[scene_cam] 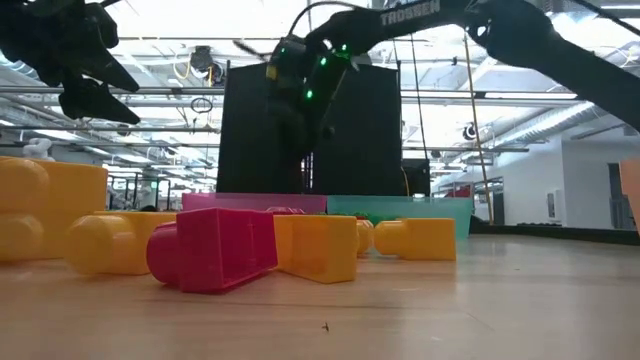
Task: Sort blocks
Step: Put the red game piece into the red bin
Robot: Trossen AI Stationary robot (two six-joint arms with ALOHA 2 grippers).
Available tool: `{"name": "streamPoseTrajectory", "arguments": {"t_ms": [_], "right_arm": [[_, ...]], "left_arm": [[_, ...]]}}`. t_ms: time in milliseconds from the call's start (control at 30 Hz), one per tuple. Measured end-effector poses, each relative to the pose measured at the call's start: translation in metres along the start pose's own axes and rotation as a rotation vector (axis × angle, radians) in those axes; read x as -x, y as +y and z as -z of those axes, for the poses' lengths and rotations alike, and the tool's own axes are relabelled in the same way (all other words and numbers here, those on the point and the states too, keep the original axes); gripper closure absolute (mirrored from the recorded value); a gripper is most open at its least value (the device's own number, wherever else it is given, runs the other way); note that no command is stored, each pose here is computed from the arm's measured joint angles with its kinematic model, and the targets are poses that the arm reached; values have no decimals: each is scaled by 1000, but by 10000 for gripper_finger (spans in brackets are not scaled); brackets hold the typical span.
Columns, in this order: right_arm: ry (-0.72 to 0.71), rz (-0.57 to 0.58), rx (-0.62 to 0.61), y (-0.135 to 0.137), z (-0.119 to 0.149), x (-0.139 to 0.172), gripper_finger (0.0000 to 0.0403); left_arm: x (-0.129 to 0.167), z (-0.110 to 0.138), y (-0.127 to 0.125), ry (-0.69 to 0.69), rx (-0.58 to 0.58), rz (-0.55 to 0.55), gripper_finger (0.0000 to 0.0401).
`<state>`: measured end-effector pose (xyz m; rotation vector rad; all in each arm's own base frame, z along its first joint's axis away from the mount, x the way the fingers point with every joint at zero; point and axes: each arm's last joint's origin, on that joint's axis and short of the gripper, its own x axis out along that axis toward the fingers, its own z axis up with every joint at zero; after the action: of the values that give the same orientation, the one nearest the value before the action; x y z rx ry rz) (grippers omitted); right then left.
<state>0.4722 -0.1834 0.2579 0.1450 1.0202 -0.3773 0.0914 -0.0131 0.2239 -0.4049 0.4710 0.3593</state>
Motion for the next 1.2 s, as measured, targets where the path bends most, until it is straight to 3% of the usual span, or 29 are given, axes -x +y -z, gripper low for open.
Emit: {"name": "streamPoseTrajectory", "arguments": {"t_ms": [167,333,500,633,967,1200], "right_arm": [[46,-168,58,28,5,48,118],[299,-196,159,63,33,62,107],[431,-190,229,92,58,38,106],[488,-158,245,98,76,15,105],[461,-115,190,82,98,-32,105],[437,-173,89,87,117,-56,115]], "left_arm": [[0,0,0,1,0,1,40],[0,0,0,3,0,4,40],[0,0,0,5,0,7,40],[0,0,0,6,-1,6,40],[0,0,0,9,-2,9,40],[0,0,0,11,-2,10,40]]}}
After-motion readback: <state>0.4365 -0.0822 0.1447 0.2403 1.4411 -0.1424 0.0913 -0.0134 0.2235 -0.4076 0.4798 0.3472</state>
